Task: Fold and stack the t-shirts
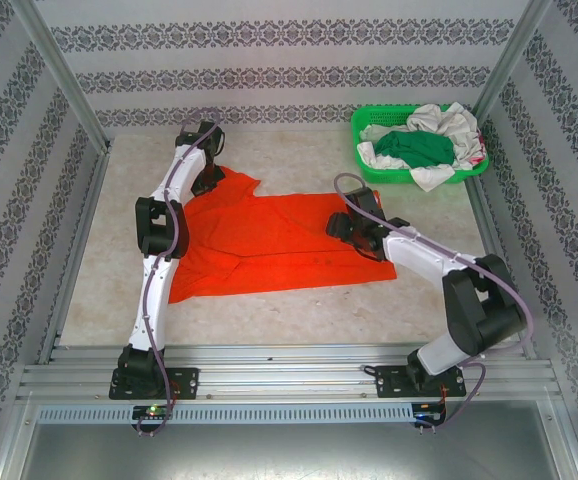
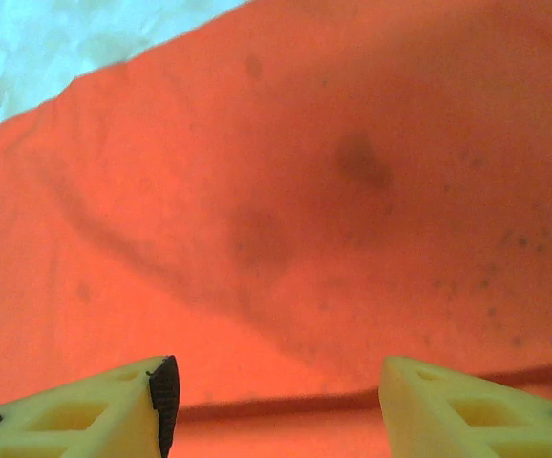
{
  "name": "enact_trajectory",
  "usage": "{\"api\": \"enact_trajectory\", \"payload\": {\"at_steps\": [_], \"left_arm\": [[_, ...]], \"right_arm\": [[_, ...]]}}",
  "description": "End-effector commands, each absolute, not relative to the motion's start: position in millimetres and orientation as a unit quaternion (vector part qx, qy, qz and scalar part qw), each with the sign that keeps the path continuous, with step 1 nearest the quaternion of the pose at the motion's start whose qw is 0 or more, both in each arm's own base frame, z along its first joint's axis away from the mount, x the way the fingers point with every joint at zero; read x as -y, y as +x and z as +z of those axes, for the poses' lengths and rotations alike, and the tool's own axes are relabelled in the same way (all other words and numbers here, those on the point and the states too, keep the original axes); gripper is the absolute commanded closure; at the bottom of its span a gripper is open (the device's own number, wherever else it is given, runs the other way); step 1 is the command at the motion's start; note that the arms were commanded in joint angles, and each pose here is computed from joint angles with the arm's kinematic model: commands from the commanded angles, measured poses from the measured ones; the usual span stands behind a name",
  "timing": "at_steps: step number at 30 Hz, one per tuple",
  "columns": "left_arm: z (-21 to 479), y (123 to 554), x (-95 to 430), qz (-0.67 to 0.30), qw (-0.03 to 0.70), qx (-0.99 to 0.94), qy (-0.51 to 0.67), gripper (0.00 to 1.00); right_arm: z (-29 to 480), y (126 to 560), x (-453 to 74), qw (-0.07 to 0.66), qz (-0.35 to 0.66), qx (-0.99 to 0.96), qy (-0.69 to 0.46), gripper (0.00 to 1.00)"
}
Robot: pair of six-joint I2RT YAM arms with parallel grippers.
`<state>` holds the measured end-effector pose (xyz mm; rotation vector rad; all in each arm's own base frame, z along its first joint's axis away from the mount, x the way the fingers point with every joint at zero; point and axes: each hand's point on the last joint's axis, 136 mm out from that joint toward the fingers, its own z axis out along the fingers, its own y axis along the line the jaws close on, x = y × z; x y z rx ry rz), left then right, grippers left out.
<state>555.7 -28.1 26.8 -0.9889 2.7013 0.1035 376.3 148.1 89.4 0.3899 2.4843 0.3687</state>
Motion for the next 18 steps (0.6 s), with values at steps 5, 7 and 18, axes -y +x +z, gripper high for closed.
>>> {"api": "enact_trajectory", "payload": {"at_steps": [5, 7, 18], "left_arm": [[47.7, 548.8, 23.2, 0.046, 0.134, -0.939, -0.315, 1.00], [48.4, 549.7, 20.9, 0.044, 0.134, -0.938, -0.315, 1.00], [37.1, 553.3, 11.3, 0.035, 0.128, -0.940, -0.316, 1.00]], "right_arm": [[81.7, 412.3, -163.0, 0.289, 0.101, -0.944, 0.123, 0.46], [80.6, 407.3, -184.9, 0.287, 0.116, -0.946, 0.099, 0.46], [28.4, 348.1, -261.6, 0.201, 0.179, -0.962, 0.048, 0.48]]}}
